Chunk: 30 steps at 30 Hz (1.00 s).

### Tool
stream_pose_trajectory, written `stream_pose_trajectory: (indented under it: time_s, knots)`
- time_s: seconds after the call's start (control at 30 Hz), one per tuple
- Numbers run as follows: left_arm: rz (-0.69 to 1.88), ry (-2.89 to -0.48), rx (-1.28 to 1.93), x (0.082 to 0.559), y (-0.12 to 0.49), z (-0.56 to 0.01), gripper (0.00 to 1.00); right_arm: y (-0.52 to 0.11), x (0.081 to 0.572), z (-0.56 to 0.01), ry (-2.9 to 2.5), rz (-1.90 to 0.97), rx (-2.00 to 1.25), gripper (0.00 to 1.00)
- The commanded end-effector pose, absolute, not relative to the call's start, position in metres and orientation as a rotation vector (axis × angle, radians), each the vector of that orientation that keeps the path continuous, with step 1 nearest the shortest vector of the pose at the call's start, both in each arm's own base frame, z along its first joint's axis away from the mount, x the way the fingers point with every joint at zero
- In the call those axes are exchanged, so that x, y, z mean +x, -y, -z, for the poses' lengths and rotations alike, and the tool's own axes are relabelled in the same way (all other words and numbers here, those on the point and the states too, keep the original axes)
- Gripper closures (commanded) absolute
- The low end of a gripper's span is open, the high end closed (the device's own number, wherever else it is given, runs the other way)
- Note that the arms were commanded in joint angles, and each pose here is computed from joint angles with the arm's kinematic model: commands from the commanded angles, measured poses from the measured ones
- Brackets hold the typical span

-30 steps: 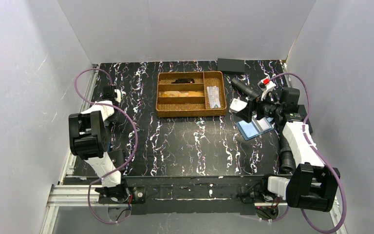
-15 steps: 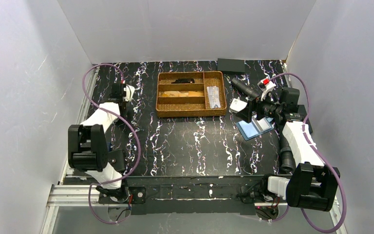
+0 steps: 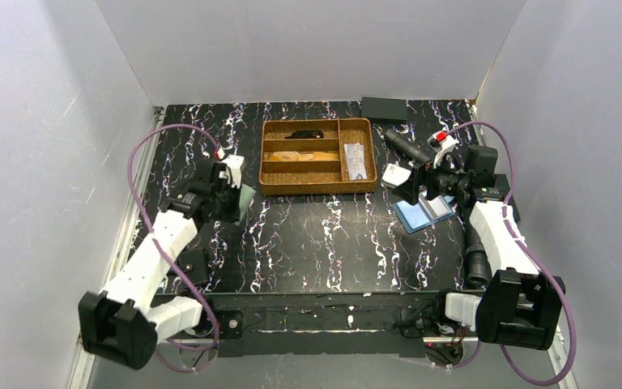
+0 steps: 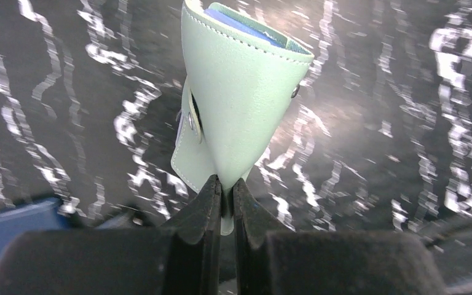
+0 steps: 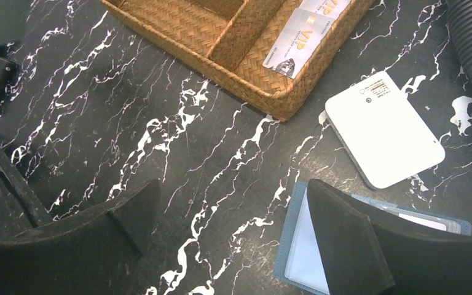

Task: Take the credit cards out of the card holder
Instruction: Place the card holder at the center of the board.

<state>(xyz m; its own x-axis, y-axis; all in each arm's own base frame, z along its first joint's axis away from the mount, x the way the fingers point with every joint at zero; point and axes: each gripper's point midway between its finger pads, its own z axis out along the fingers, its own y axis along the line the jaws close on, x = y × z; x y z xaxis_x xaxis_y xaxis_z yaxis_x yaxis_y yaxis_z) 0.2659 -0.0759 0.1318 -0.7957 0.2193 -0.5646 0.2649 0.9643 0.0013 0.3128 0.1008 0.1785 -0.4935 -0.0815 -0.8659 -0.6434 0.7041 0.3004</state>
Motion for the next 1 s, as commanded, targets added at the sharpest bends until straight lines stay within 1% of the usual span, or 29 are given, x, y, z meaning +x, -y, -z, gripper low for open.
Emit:
stream_pose_trajectory:
  time_s: [0.0, 0.1, 0.23, 0.37, 0.5, 0.63, 0.67, 0.77, 0.8, 0.87, 0.93, 0.97]
  knots:
    - [0.458, -2.563, 0.196, 0.215, 0.122, -0.142, 1.0, -0.098, 0.316, -0.18, -1.989, -0.751, -0.574, 0.02]
    - [0.574, -2.584, 0.171, 0.196, 0.149, -0.141, 1.0, -0.098, 0.316, -0.178, -1.997, -0.754, -0.576, 0.02]
    - [0.611, -2.592, 0.137, 0.182, 0.187, -0.137, 1.0, -0.098, 0.315, -0.175, -2.002, -0.748, -0.584, 0.02]
    - [0.404, -2.541, 0.148, 0.184, 0.214, -0.134, 1.0, -0.096, 0.315, -0.171, -2.011, -0.737, -0.589, 0.02]
    - [0.256, -2.522, 0.128, 0.188, 0.247, -0.121, 1.0, -0.094, 0.315, -0.168, -2.013, -0.729, -0.596, 0.02]
    - [0.201, -2.557, 0.202, 0.185, 0.295, -0.099, 1.0, -0.094, 0.315, -0.166, -2.015, -0.735, -0.598, 0.02]
    - [0.189, -2.564, 0.225, 0.184, 0.306, -0.094, 0.98, -0.094, 0.314, -0.166, -2.014, -0.737, -0.6, 0.01]
    - [0.171, -2.592, 0.264, 0.183, 0.331, -0.079, 0.79, -0.094, 0.313, -0.166, -2.009, -0.744, -0.606, 0.02]
    - [0.182, -2.605, 0.274, 0.182, 0.338, -0.075, 0.75, -0.094, 0.313, -0.166, -2.007, -0.746, -0.609, 0.02]
    - [0.24, -2.626, 0.302, 0.179, 0.353, -0.074, 0.71, -0.094, 0.312, -0.166, -2.004, -0.748, -0.613, 0.02]
    - [0.321, -2.618, 0.32, 0.176, 0.364, -0.081, 0.6, -0.094, 0.311, -0.167, -1.999, -0.753, -0.622, 0.02]
    - [0.379, -2.611, 0.335, 0.173, 0.369, -0.088, 0.54, -0.095, 0.31, -0.168, -1.994, -0.76, -0.633, 0.02]
